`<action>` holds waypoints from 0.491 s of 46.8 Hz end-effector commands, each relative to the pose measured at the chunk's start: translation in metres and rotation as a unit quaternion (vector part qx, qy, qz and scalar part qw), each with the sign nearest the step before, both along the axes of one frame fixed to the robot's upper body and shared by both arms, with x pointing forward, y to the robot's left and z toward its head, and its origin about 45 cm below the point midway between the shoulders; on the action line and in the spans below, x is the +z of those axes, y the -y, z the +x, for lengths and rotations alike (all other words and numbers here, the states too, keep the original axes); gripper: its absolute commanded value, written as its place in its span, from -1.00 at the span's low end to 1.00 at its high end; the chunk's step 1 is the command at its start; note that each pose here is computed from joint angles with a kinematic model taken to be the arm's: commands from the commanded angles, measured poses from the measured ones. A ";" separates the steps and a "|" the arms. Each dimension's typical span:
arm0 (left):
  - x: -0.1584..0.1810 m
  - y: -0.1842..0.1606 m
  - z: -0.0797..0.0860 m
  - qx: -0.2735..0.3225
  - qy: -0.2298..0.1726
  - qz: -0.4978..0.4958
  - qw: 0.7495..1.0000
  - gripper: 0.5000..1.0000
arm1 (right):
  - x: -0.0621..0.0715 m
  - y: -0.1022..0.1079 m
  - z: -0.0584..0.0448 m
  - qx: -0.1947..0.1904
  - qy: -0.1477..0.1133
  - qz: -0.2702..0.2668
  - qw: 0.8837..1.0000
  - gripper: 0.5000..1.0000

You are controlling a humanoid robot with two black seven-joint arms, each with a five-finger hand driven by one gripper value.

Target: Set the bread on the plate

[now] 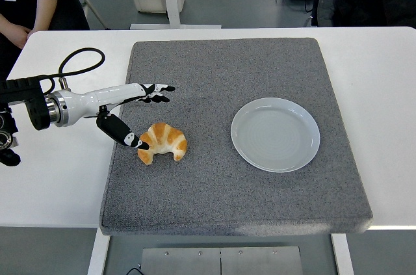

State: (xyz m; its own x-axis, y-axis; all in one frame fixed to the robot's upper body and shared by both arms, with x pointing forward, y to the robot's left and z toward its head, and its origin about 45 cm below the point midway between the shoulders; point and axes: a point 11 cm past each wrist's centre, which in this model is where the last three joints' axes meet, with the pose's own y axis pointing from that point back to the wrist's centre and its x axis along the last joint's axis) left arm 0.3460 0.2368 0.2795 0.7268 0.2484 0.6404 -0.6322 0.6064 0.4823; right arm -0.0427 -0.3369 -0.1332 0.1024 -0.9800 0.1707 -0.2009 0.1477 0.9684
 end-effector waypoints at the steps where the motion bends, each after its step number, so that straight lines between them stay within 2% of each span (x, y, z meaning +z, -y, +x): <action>1: -0.002 0.001 -0.001 -0.003 0.002 -0.001 1.000 0.72 | 0.000 0.000 0.000 0.000 0.000 0.000 1.000 1.00; 5: -0.004 0.002 -0.002 -0.012 0.014 -0.001 1.000 0.65 | 0.000 0.000 0.000 -0.001 0.000 0.001 1.000 1.00; 15: -0.023 0.011 -0.011 -0.038 0.055 -0.008 0.998 0.63 | 0.000 0.000 0.000 -0.001 0.000 0.000 1.000 1.00; 23: -0.033 0.009 -0.013 -0.033 0.061 -0.007 0.998 0.63 | 0.000 0.000 0.000 0.000 0.000 0.000 1.000 1.00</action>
State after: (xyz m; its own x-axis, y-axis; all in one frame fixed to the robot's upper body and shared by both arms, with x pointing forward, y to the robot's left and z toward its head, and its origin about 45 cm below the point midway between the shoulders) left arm 0.3319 0.2262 0.2485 0.6633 0.2063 0.7193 -0.6371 0.6599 0.3983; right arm -0.0427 -0.3369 -0.1332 0.1018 -0.9801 0.1705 -0.2010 0.1476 0.9684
